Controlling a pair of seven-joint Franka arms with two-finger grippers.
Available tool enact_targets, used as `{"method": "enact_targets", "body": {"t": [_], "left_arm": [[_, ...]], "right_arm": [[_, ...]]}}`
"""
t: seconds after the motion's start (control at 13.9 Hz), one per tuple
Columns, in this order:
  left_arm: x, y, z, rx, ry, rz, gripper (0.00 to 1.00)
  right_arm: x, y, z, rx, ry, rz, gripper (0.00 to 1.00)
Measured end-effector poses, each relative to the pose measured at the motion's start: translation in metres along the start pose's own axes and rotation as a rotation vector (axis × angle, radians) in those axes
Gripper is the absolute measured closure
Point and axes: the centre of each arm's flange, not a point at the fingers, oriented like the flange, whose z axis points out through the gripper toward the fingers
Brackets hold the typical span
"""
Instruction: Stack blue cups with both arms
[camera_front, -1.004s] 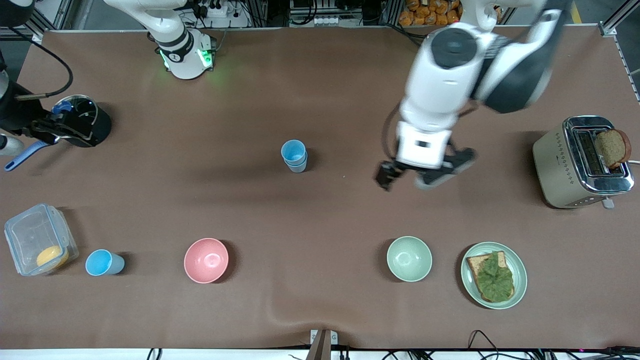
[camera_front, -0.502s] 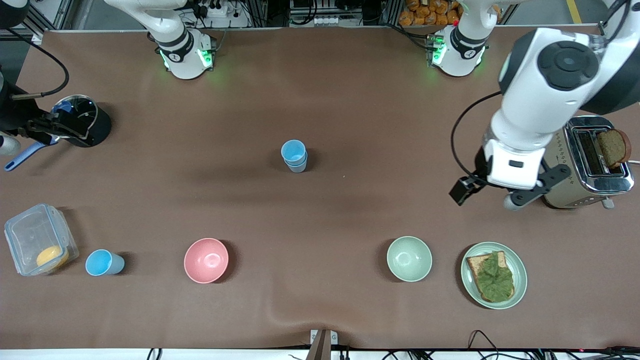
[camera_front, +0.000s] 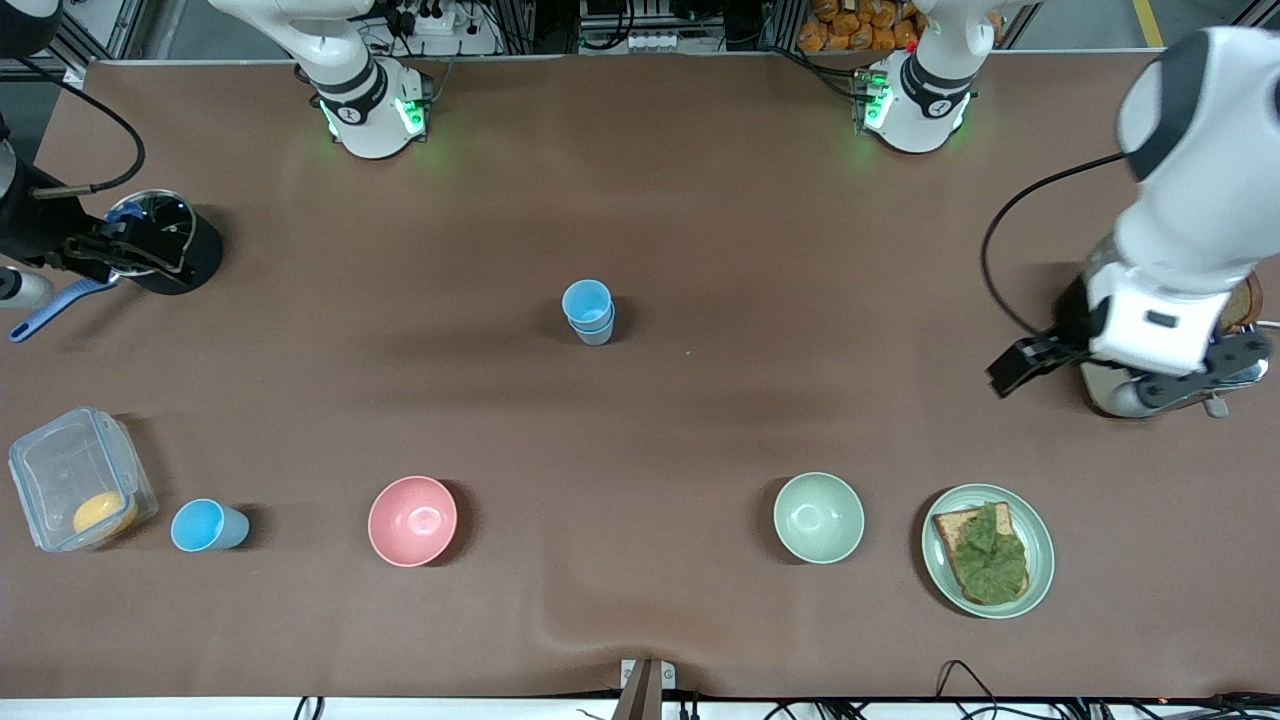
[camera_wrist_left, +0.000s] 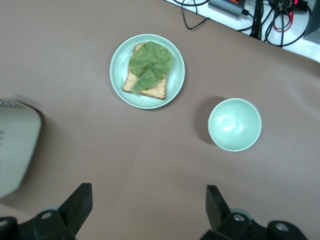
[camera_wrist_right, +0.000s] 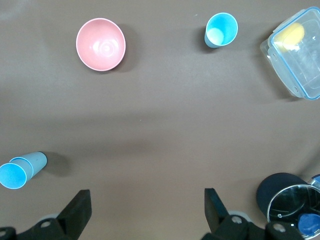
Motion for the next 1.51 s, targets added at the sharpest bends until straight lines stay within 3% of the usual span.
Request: {"method": "enact_targets", "body": {"t": [0.29, 0.65, 1.51], "left_arm": [[0.006, -0.043, -0.02, 0.008, -0.033, 0.129, 0.0], [0.006, -0.091, -0.044, -0.025, -0.078, 0.189, 0.0], [-0.02, -0.078, -0.061, -0.008, -0.128, 0.23, 0.0]], "right_arm": [[-0.001, 0.0, 0.001, 0.0, -0.007, 0.0, 0.0], [-0.001, -0.003, 0.002, -0.001, -0.011, -0.005, 0.0], [-0.003, 0.001, -0.001, -0.001, -0.021, 0.002, 0.0]]}}
